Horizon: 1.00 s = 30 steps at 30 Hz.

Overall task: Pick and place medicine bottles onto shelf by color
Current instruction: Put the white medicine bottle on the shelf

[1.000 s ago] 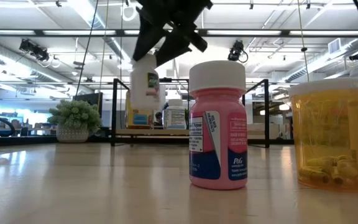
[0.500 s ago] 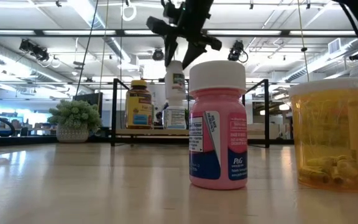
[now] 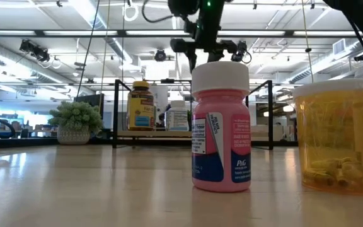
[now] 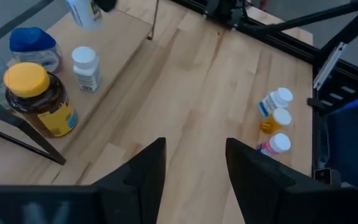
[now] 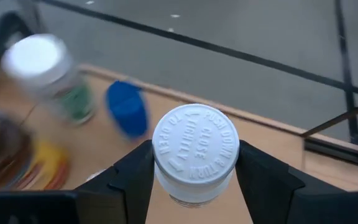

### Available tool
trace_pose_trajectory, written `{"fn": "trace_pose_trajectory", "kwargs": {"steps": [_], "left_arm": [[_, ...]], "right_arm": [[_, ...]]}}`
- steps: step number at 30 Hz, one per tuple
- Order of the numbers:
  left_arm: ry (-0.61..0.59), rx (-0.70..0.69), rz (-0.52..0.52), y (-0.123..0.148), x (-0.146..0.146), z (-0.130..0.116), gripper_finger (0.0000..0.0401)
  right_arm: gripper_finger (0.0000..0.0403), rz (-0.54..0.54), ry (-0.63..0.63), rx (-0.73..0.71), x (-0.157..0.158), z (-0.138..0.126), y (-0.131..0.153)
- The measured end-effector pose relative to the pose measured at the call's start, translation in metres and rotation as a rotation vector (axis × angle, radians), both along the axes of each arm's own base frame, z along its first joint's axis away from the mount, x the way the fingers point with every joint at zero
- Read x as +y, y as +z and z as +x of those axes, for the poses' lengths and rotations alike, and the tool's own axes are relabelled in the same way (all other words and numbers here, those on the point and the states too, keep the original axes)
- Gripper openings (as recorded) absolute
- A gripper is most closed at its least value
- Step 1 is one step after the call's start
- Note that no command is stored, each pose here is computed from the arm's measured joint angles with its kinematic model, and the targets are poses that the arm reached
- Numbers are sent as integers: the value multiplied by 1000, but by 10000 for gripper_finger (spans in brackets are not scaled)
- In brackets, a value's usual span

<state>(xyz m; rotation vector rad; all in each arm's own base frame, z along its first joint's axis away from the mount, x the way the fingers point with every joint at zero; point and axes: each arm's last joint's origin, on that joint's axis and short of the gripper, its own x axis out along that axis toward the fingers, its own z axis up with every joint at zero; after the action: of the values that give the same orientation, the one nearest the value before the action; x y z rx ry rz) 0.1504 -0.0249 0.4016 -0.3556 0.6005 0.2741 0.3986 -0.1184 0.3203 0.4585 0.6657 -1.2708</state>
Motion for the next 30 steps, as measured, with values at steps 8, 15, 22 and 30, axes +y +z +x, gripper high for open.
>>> {"fn": "trace_pose_trajectory", "kwargs": {"steps": [8, 15, 22, 30], "left_arm": [[73, -11, 32, 0, 4, 0, 173], [128, -19, 18, 1, 8, 1, 176], [170, -22, 2, 0, 13, 1, 175], [196, -20, 3, 0, 17, 1, 177]], "right_arm": [[210, 59, -73, -38, -53, -11, -22], [210, 57, -38, -78, -64, -7, -52], [210, 59, -57, -123, -65, -5, -74], [215, 65, -101, -109, -68, -11, -84]]}}
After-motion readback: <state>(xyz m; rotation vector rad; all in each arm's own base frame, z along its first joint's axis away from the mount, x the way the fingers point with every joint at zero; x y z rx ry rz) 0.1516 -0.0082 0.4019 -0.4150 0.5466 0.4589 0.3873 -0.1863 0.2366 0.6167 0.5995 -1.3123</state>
